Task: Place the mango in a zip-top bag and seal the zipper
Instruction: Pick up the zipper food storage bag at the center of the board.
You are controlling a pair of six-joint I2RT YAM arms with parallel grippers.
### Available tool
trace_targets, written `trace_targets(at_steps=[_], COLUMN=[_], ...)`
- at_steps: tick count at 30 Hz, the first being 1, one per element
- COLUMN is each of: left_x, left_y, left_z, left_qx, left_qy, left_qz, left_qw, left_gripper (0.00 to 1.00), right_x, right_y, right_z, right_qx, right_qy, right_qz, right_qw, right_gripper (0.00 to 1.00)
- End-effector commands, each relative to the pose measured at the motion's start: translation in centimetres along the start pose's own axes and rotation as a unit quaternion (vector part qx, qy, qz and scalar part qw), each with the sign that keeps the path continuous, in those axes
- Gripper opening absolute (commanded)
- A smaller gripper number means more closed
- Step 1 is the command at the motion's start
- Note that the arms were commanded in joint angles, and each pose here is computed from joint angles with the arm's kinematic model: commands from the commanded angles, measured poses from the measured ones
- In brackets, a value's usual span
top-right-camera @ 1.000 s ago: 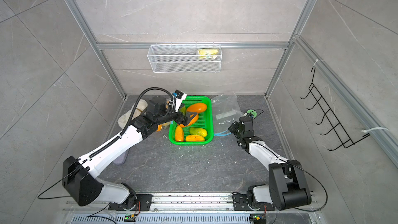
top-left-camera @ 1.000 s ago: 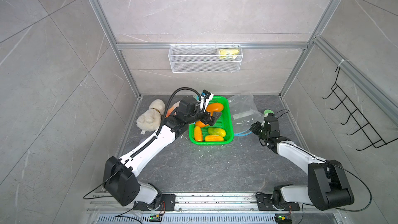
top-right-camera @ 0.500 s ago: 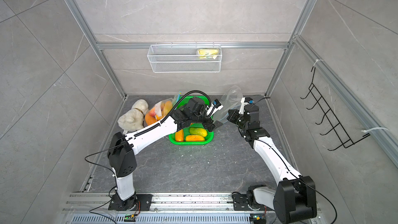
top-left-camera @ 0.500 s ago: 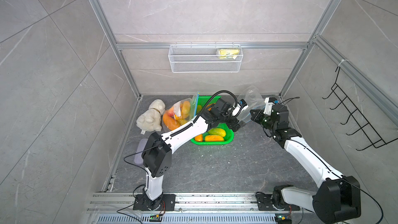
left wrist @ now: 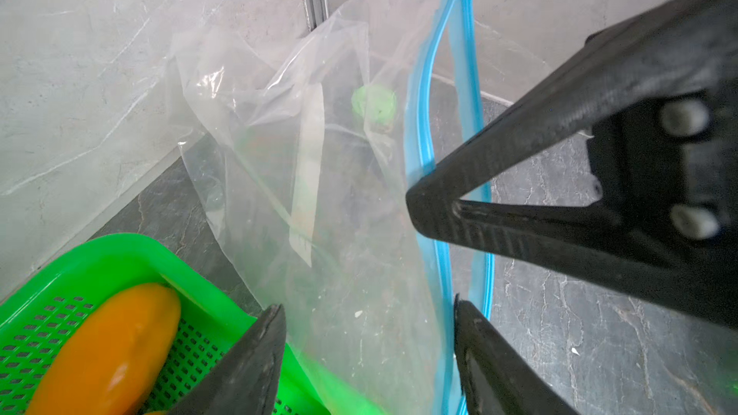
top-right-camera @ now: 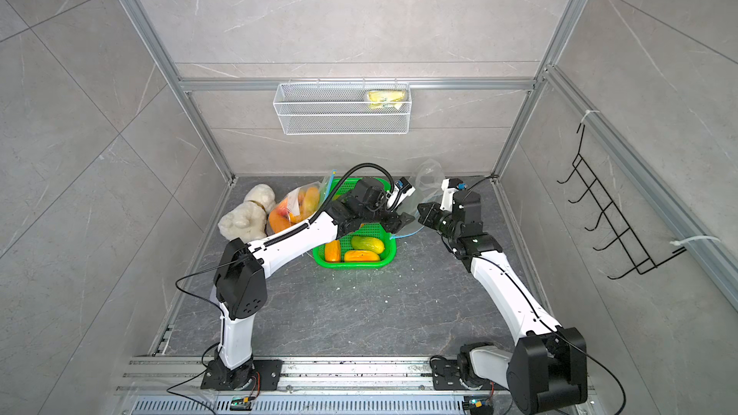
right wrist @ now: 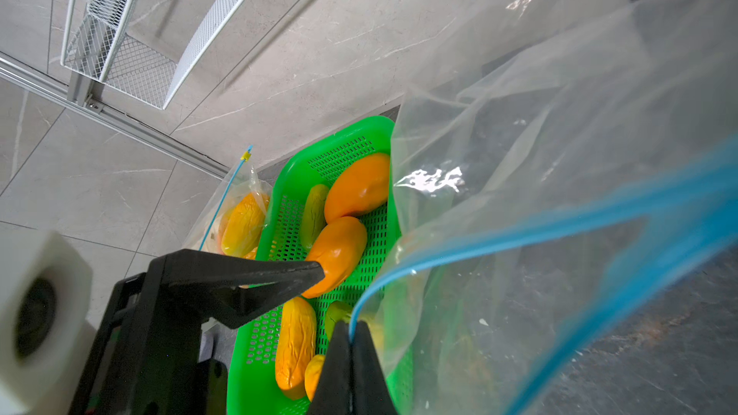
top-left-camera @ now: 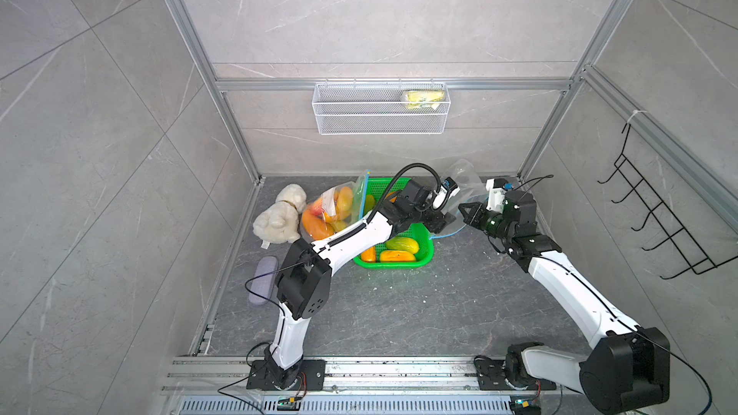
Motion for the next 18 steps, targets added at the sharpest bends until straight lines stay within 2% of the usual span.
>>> trace_targets(at_steps=[1, 3, 6, 8, 11, 14, 16, 18], left_x=[-1.3, -1.2, -0.9, -0.9, -1.3, -2.3, -3.4, -4.5], left_y=[0.1, -0.2, -1.0, -1.3, -0.9, 0.7, 2.3, 4.3], left_z=[-0.3, 0.0, 0.5, 0.7, 1.1, 1.0, 0.9, 1.0], left_qx=[0.025, 0.014, -0.012, -0.025, -0.053, -0.074, -0.093, -0.130], left_qy=[0.010, 0.012, 0.011, 0.011, 0.017, 0.028, 0.033, 0.041], left_qz=[-0.041, -0.038, -0.033, -0.034, -0.049, -0.084, -0.106, -0.130], left_qw=[0.999, 0.999, 0.999, 0.999, 0.997, 0.993, 0.989, 0.982], left_gripper=[0.70, 0.69, 0.55, 0.38, 0.00, 0.00, 0.00, 0.00], right_x=[-0.9, -1.0, -1.2, -1.3, -1.4, -1.6, -1.7, -1.7], right_y=[0.0, 0.0, 0.2, 0.6, 1.0, 1.9, 2.7, 3.7], right_z=[0.7, 0.9, 1.4, 1.7, 2.1, 2.8, 3.6, 4.6], right_qx=[-0.008, -0.018, -0.039, -0.046, -0.059, -0.091, -0.125, -0.179], right_qy=[0.008, 0.003, -0.007, -0.008, -0.005, 0.006, 0.015, 0.026], right_qz=[0.001, 0.000, -0.004, -0.008, -0.009, -0.014, -0.018, -0.024], right_qw=[1.000, 1.000, 0.999, 0.999, 0.998, 0.996, 0.992, 0.983], right_gripper=[0.00, 0.00, 0.00, 0.00, 0.00, 0.00, 0.22, 0.36])
Point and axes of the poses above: each gripper's point midway between its finger pads, its own y axis back along the fingers, its own z axis along the line the jaws close on, x = y × z, the point moved 10 cm from there along y, back along the fingers, and after that the axes turned 9 degrees about y, right-handed, at the moved point
